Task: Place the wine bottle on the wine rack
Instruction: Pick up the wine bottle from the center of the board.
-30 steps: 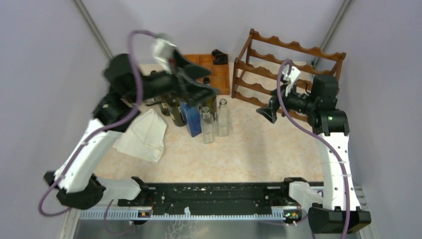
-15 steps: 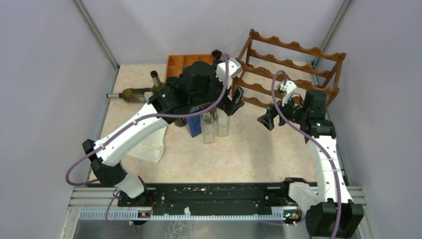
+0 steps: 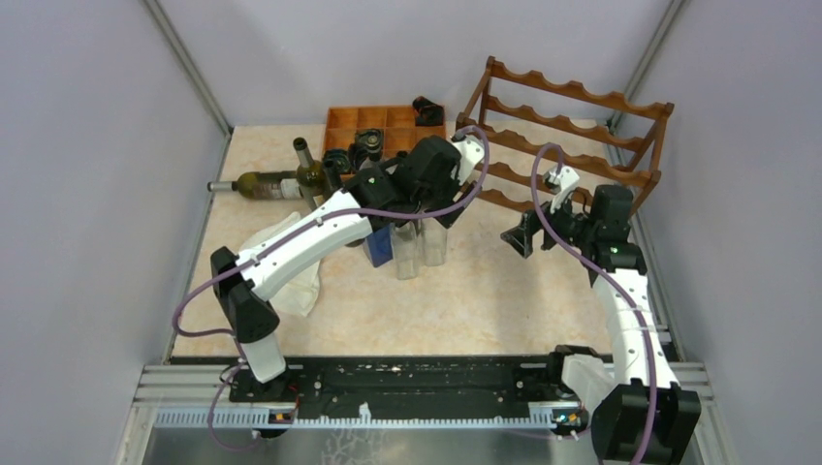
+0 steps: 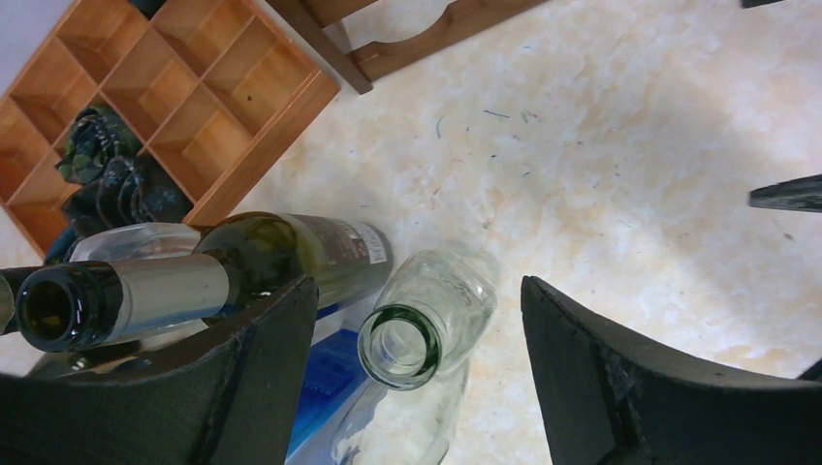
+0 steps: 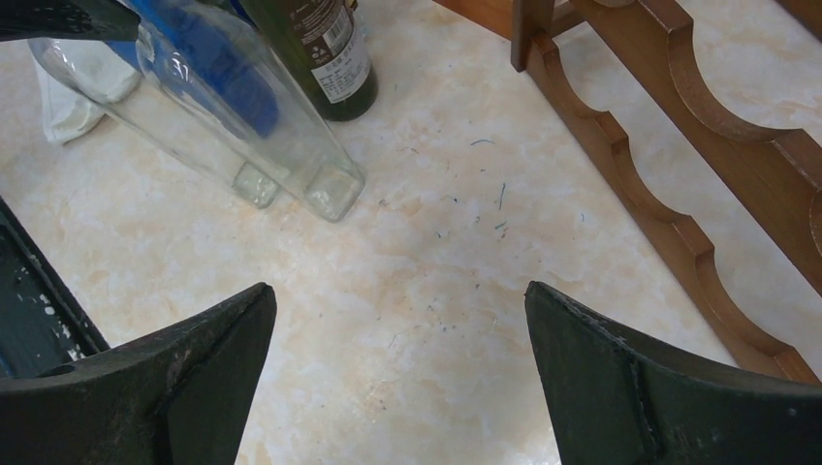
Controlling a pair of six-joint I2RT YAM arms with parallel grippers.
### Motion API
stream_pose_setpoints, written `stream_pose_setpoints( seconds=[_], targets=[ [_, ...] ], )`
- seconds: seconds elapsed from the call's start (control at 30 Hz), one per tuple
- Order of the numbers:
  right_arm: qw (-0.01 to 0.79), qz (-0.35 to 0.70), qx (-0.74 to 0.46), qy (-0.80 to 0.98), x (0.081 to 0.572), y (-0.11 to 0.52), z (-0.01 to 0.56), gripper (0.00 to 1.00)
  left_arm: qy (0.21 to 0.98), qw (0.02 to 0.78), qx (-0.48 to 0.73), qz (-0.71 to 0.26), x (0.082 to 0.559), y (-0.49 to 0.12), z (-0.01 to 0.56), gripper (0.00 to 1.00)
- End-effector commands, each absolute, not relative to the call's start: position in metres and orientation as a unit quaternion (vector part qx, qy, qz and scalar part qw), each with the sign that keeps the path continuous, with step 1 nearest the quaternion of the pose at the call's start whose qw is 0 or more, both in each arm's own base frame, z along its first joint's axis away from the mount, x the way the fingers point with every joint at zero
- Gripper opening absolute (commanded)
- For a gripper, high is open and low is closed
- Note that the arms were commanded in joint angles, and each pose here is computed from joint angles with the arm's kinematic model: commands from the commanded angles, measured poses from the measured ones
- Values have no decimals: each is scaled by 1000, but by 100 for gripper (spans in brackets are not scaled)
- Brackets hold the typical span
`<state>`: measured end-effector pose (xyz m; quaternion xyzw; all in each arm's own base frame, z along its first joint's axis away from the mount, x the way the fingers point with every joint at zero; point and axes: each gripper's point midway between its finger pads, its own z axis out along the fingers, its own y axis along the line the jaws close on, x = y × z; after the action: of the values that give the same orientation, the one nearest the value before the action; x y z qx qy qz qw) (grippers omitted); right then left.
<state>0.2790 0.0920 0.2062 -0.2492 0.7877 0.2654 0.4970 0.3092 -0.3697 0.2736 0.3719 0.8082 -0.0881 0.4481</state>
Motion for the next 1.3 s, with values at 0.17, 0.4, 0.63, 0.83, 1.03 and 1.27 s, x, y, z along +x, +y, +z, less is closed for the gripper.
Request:
stream_pose_setpoints(
  seconds=[0.17, 0.4, 0.63, 0.83, 1.03, 1.27],
  targets=[
    [528, 247, -262, 769, 285, 88, 218, 99, 821, 438, 364, -44, 319, -358, 259, 73],
    [527, 241, -263, 771, 285, 86, 216, 99, 831, 411, 369, -71, 306, -361, 248, 68],
    [527, 235, -263, 773, 286, 85, 215, 99, 836, 394, 375, -77, 300, -362, 240, 55],
    [527, 230, -264, 775, 286, 83, 213, 99, 824, 401, 383, -115, 294, -373, 253, 0],
    [525, 219, -260, 780, 289, 79, 211, 99, 739, 451, 457, -203, 273, -407, 292, 0],
    [520, 190, -233, 800, 298, 66, 203, 99, 603, 561, 534, -193, 245, -429, 329, 0]
  ],
)
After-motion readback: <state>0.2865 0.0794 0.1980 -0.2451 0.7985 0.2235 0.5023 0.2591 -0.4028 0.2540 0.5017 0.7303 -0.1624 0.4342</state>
